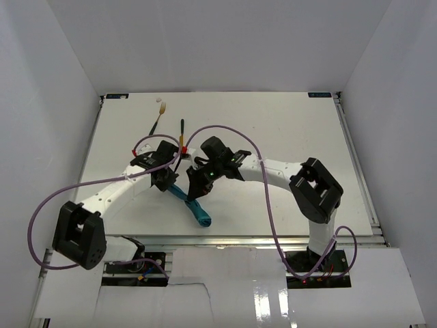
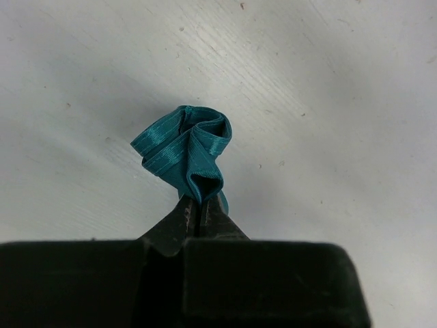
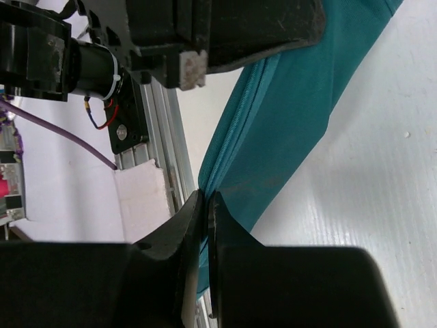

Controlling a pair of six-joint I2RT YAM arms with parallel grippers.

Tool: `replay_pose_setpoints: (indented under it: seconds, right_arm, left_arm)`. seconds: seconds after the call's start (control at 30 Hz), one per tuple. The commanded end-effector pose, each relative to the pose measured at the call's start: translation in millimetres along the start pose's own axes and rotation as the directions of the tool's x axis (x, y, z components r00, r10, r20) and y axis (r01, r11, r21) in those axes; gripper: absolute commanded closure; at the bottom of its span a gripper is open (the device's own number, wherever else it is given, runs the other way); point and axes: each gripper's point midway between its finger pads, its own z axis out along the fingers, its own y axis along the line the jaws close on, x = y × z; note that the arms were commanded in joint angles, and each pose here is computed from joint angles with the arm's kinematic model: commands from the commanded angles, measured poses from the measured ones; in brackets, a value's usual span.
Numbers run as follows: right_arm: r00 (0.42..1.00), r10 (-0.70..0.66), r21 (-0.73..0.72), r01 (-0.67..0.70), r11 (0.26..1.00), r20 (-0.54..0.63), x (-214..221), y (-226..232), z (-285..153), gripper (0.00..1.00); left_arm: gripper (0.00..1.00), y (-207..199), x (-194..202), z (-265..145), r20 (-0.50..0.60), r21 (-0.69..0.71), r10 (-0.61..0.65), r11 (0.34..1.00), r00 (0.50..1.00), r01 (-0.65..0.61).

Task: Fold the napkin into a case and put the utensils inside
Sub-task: Turn over the napkin at the center of the board.

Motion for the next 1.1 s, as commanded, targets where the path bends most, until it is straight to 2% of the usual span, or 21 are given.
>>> replay_pose_setpoints:
  seconds: [0.0, 0.3, 0.5, 0.57, 0.6, 0.7, 0.83, 0.93, 0.97, 1.07]
  right_arm:
    - [0.992, 0.111, -0.165, -0.120, 0.979, -0.067, 22.9, 9.0, -4.4, 0.92]
    - [0.977, 0.203, -0.191, -0.211, 0.959, -0.062, 34.6, -32.0, -8.6, 0.92]
    - [0.966, 0.256, -0.177, -0.258, 0.950, -0.033, 37.3, -57.6, -18.3, 0.91]
    - [0.962, 0.272, -0.166, -0.272, 0.948, -0.024, 37.8, -66.8, -21.5, 0.89]
    - [0.959, 0.281, -0.164, -0.281, 0.946, -0.022, 39.4, -70.5, -23.0, 0.87]
    - [0.950, 0.313, -0.145, -0.311, 0.939, -0.005, 42.0, -87.3, -30.3, 0.84]
    - [0.936, 0.352, -0.111, -0.348, 0.931, 0.022, 47.6, -108.9, -42.0, 0.80]
    - [0.930, 0.363, -0.077, -0.358, 0.930, 0.053, 48.3, -122.6, -53.7, 0.69]
    - [0.927, 0.369, -0.070, -0.365, 0.928, 0.066, 48.9, -127.9, -59.1, 0.68]
    - [0.920, 0.382, -0.045, -0.379, 0.924, 0.091, 50.5, -138.7, -69.6, 0.64]
  left_arm:
    - [1.00, 2.2, -20.2, 10.5, 0.076, -0.079, 0.070, 0.995, 0.995, -0.064]
    - [1.00, -33.6, -10.6, 46.3, -0.007, -0.126, 0.153, 0.980, 0.988, -0.152]
    - [0.99, -78.7, -10.6, 57.6, -0.014, -0.054, 0.212, 0.976, 0.977, -0.213]
    - [0.92, -87.2, -2.3, 68.5, -0.031, -0.058, 0.252, 0.965, 0.967, -0.254]
    - [0.85, -98.9, -3.1, 67.6, -0.024, -0.041, 0.261, 0.964, 0.965, -0.261]
    - [0.78, -110.1, 3.7, 77.8, -0.040, -0.039, 0.281, 0.959, 0.959, -0.282]
    - [0.75, -127.9, 6.9, 84.3, -0.039, -0.020, 0.297, 0.954, 0.954, -0.298]
    - [0.71, -148.0, 8.6, 85.1, -0.027, 0.011, 0.318, 0.948, 0.948, -0.318]
    - [0.62, -153.5, 8.1, 84.7, -0.022, 0.021, 0.330, 0.944, 0.944, -0.329]
    - [0.45, -178.5, 9.4, 80.5, -0.003, 0.069, 0.359, 0.931, 0.933, -0.358]
